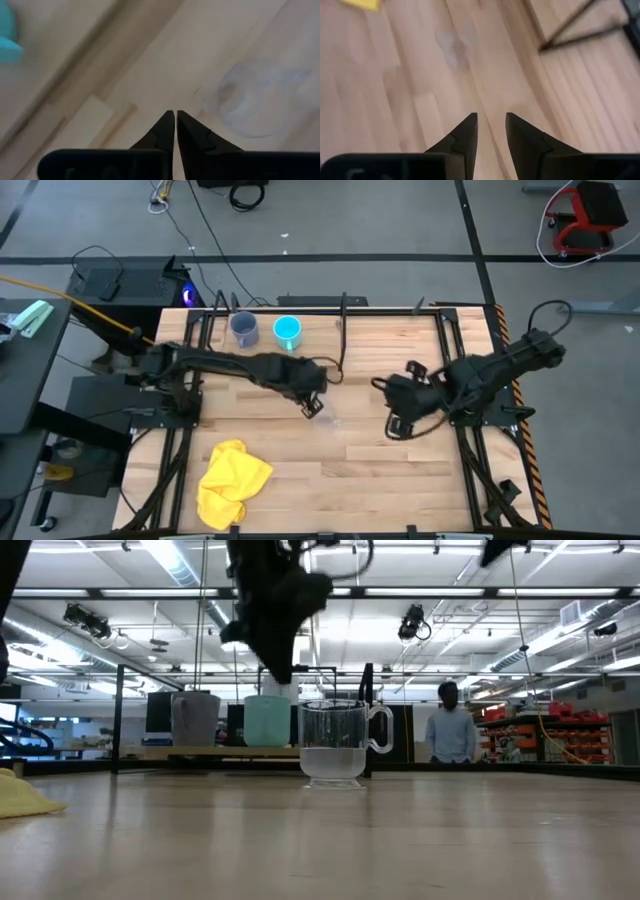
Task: Stack small to large cups/mugs on shelf
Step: Put the transparent mug on the shelf
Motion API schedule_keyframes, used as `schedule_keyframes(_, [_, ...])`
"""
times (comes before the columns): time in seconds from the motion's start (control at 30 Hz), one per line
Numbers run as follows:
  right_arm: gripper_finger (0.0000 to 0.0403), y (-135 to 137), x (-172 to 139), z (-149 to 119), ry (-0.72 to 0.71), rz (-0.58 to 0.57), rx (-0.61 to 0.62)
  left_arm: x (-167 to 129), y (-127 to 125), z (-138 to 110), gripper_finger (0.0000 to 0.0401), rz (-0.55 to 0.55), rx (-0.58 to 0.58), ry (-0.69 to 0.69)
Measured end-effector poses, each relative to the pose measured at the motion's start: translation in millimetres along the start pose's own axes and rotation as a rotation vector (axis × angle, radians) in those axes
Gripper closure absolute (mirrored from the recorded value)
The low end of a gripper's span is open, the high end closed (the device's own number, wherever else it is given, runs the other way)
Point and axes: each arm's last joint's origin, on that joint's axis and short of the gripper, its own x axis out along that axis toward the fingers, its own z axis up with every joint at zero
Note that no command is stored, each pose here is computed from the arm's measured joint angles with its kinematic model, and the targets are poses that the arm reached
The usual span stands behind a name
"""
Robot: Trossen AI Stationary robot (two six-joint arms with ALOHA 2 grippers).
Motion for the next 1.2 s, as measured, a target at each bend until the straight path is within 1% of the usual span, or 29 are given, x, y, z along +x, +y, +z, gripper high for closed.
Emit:
schedule_keyframes(0.07, [0.0295,-1.4,7.2,-20.3,0.026,-0.013,0.016,-14.8,3.2,3.3,0.0369,-0.039,-0.027,-0.050])
schedule_keyframes(0.17, [0.0295,-4.3,18.9,-49.1,0.053,-0.020,0.046,-20.4,-0.7,4.1,0.0369,-0.115,-0.028,-0.054])
schedule_keyframes(0.3, [0.0296,-4.8,36.5,-81.0,0.052,0.006,0.089,-4.6,-15.7,2.7,0.0364,-0.221,-0.004,0.008])
schedule_keyframes(0.37, [0.0296,-4.1,44.6,-91.9,0.044,0.027,0.111,5.1,-19.9,1.1,0.0359,-0.250,0.003,0.054])
schedule_keyframes(0.43, [0.0296,-4.9,50.9,-101.6,0.050,0.027,0.118,7.3,-21.8,3.5,0.0352,-0.269,-0.001,0.042])
schedule_keyframes(0.63, [0.0296,-8.2,63.8,-114.4,0.059,-0.005,0.162,10.2,-10.0,9.9,0.0325,-0.234,-0.055,0.051])
schedule_keyframes(0.83, [0.0296,-8.7,70.0,-118.2,0.055,-0.018,0.158,16.6,-3.7,11.2,0.0295,-0.195,-0.088,0.079])
schedule_keyframes(1.03, [0.0296,-7.1,70.5,-116.6,0.031,-0.013,0.138,24.8,-8.8,8.9,0.0276,-0.188,-0.087,0.094])
schedule_keyframes(1.2, [0.0296,-7.0,70.6,-116.1,0.018,-0.018,0.133,37.7,-11.7,7.5,0.0267,-0.172,-0.087,0.120])
